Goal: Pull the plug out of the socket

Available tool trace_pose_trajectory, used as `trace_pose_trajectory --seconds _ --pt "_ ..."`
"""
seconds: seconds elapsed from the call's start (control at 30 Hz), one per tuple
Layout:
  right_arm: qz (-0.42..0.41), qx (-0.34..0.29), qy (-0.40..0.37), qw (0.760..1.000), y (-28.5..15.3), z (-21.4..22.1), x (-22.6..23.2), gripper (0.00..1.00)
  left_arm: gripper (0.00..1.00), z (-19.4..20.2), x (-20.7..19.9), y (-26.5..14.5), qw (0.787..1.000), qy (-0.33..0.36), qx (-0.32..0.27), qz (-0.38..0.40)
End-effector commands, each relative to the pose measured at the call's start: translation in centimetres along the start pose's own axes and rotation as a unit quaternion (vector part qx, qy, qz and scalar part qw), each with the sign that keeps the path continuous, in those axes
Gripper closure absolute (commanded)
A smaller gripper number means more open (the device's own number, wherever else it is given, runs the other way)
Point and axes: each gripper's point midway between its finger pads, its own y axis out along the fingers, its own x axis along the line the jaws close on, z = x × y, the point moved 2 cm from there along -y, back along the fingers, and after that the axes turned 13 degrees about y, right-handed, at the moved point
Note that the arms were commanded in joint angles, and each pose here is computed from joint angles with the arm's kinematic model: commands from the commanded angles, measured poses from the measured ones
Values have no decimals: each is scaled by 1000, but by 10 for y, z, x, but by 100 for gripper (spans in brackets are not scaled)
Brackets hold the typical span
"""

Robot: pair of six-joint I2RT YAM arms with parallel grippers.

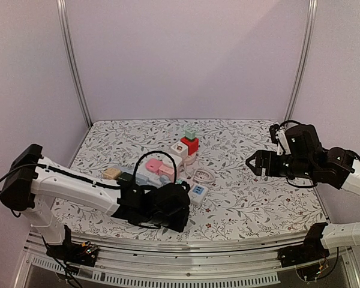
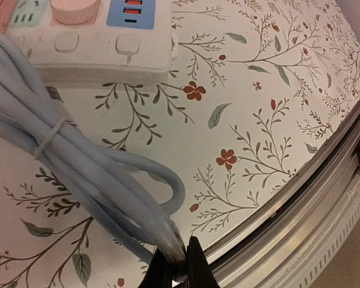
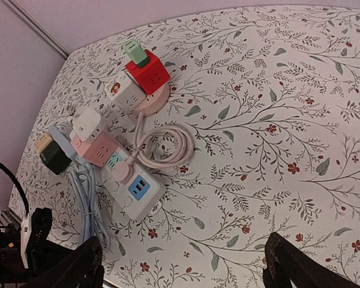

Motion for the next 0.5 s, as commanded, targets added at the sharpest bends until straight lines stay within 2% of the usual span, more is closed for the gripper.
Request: trace_pose_trajectory --seconds 0.0,0.13,0.2,0.3,0.37,0.43,0.47 --pt "15 -13 4 1000 -16 -2 -8 8 100 -22 -57 1 996 33 -41 65" --pt "20 -19 4 1000 -27 -1 -16 8 100 -23 -63 4 996 36 -39 67" --pt "23 -24 7 999 -31 0 -21 8 93 -23 -59 2 997 36 -39 53" --pt "21 -32 11 999 -37 2 -27 8 71 -26 -48 -4 998 45 -38 19" --pt "21 -34 12 999 -39 3 -29 8 47 -29 -41 -13 998 47 -43 -1" --pt "20 -34 11 999 -41 3 -29 8 27 -32 -33 -22 997 47 -52 -16" --pt "20 -32 10 999 -41 3 -29 8 20 -33 -28 -27 997 45 -59 -26"
